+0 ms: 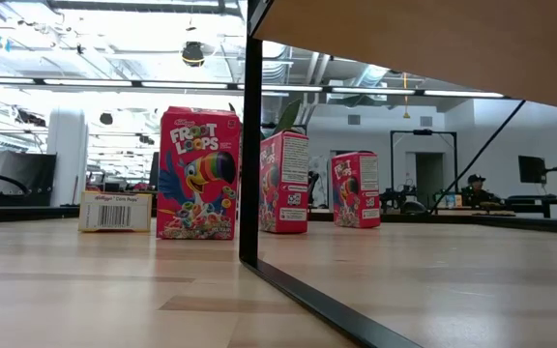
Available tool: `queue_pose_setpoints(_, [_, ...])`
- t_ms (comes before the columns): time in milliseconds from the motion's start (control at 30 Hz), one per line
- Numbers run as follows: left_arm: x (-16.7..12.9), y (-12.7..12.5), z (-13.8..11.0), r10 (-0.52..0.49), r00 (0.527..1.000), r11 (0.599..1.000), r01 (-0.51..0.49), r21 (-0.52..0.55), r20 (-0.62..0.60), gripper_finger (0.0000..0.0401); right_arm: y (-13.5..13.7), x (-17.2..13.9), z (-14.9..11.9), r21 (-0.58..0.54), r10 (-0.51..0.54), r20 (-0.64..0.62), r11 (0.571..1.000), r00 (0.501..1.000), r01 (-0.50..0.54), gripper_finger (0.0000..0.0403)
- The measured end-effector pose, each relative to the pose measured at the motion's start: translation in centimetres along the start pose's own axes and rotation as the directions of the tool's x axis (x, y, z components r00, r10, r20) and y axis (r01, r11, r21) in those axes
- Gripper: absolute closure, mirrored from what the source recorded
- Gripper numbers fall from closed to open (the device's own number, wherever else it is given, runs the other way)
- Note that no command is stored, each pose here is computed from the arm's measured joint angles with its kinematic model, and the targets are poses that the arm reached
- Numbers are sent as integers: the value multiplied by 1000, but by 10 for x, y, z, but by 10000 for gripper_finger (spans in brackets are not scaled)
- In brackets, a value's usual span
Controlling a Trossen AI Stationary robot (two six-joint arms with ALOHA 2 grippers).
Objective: Stack cereal on shelf
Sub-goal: Put the yellow cereal box on the shelf aligned with the other yellow cereal boxes
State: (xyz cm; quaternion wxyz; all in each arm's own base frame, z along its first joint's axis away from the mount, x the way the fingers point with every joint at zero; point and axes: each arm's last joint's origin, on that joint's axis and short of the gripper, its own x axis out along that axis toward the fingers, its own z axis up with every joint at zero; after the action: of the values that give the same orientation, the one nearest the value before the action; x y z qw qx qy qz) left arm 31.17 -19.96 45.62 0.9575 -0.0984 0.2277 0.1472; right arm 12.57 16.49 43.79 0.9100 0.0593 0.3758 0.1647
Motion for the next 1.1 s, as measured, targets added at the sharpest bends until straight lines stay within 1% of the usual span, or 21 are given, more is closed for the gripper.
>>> queue_pose_setpoints(67, [0, 6, -7, 36, 997, 998, -32, 49, -72, 135, -2, 0, -2, 27, -26, -22, 999, 999, 27, 294])
queue_pose_setpoints(167, [2, 18, -16, 94, 979, 990, -72, 120, -182, 122, -7, 0, -6, 72, -67, -66, 995, 996, 72, 266])
queue_pose_setpoints(233, [4, 25, -18, 117, 960, 985, -79, 154, -254, 114, -9, 1, -6, 102, -78, -72, 991, 994, 85, 243])
queue_pose_setpoints(300, [0, 32, -17, 120, 951, 981, -69, 181, -285, 107, -11, -2, -6, 133, -73, -63, 988, 995, 81, 220])
queue_pose_setpoints(433, [-22, 52, -1, 92, 965, 982, -48, 181, -244, 95, -14, -16, -1, 188, -41, -20, 981, 999, 45, 185])
queue_pose_setpoints(500, [-37, 63, 7, 103, 977, 982, -70, 176, -188, 92, -14, -21, 1, 201, -22, 4, 979, 1000, 21, 175])
queue_pose_setpoints(633, [-67, 90, 20, 134, 986, 981, -119, 152, -99, 90, -15, -32, 1, 180, 12, 63, 983, 998, -23, 171])
queue_pose_setpoints(800, [-100, 121, 29, 150, 988, 987, -149, 54, -22, 90, -22, -52, -5, 110, -19, 142, 994, 990, 3, 183])
queue_pose_setpoints(933, [-108, 138, 19, 210, 978, 978, -210, -8, -3, 90, -29, -67, -8, 45, -56, 226, 998, 973, 47, 195])
queue_pose_setpoints(1000, [-108, 147, 7, 237, 971, 970, -237, -45, -16, 90, -31, -72, -10, 19, -66, 253, 998, 965, 63, 199])
queue_pose_setpoints(1100, [-105, 162, -17, 274, 961, 955, -277, -103, -39, 90, -33, -76, -11, -5, -78, 278, 997, 957, 83, 206])
